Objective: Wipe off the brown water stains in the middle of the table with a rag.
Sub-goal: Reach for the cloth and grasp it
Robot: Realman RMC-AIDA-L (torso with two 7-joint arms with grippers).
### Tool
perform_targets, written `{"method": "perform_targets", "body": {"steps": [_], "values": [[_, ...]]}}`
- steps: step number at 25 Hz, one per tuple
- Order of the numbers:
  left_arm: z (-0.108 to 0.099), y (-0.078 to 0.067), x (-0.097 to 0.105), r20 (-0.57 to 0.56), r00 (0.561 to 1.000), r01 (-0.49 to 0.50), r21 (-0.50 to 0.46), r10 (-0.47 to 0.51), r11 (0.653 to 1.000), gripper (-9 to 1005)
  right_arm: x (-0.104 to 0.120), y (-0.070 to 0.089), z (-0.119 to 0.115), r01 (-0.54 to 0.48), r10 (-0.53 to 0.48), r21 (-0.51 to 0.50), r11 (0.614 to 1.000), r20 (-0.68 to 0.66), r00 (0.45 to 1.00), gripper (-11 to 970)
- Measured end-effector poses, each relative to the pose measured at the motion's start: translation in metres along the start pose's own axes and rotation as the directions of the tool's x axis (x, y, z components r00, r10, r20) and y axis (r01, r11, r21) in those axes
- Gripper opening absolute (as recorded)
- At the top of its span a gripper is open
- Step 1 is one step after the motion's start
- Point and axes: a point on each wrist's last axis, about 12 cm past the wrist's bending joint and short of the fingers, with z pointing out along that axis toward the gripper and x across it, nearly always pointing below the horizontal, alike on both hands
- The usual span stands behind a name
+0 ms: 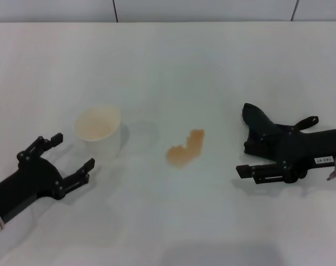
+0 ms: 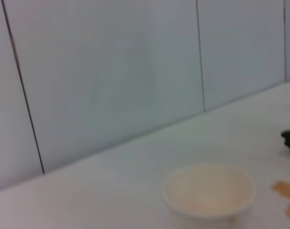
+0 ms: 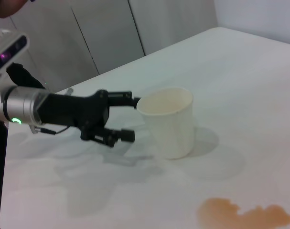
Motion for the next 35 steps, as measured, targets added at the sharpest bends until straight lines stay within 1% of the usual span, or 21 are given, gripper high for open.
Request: {"method": "perform_targets", "body": {"steps": [4,9,12,15,19,22,23,25,27,29,31,35], "values": [[-0.005,0.009,-0.013,0.06,0.998,0.003,-0.005,-0.003,1.0,886,-0.001,0.001,0.001,-0.007,0.007,-0.003,1.0,0.004,1.0,634],[-0.025,0.027,-0.034,0.172,0.985,0.008,-0.027,-0.004,1.0,886,-0.006,0.001,0.001,-0.013,0.013,-0.006,1.0,0.033,0.999,634],[-0.037,0.044,-0.048,0.22,0.975,0.037,-0.032,-0.029,0.999,886,-0.013,0.001,-0.001,-0.017,0.017,-0.002,1.0,0.052,0.999,634],[-0.041,0.061,-0.067,0.239,0.97,0.044,-0.01,-0.04,0.999,886,-0.023,0.002,-0.003,-0.022,0.022,0.003,1.0,0.061,0.998,634],[-0.037,0.088,-0.099,0.194,0.979,0.043,0.068,-0.055,0.997,886,-0.034,0.004,-0.006,-0.032,0.032,0.009,0.999,0.072,0.997,634],[-0.035,0.105,-0.123,0.164,0.985,0.024,0.136,-0.046,0.99,886,-0.04,0.006,-0.008,-0.041,0.04,0.011,0.999,0.081,0.996,634],[-0.035,0.108,-0.126,0.159,0.986,0.019,0.149,-0.043,0.989,886,-0.042,0.006,-0.008,-0.045,0.044,0.011,0.999,0.086,0.995,634],[-0.034,0.12,-0.14,0.129,0.991,-0.002,0.188,-0.023,0.982,886,-0.044,0.007,-0.009,-0.054,0.053,0.011,0.998,0.092,0.994,634],[-0.032,0.128,-0.149,0.09,0.996,-0.012,0.203,-0.006,0.979,887,-0.046,0.006,-0.01,-0.063,0.061,0.015,0.998,0.097,0.993,634],[-0.028,0.135,-0.159,0.043,0.999,-0.033,0.217,0.025,0.976,887,-0.047,0.005,-0.01,-0.068,0.065,0.022,0.997,0.101,0.993,634],[-0.022,0.139,-0.165,-0.007,0.999,-0.05,0.235,0.053,0.971,887,-0.048,0.004,-0.01,-0.071,0.067,0.03,0.997,0.11,0.992,634],[-0.005,0.144,-0.176,-0.097,0.989,-0.076,0.287,0.108,0.955,887,-0.053,0.003,-0.009,-0.072,0.067,0.038,0.997,0.124,0.99,634]]}}
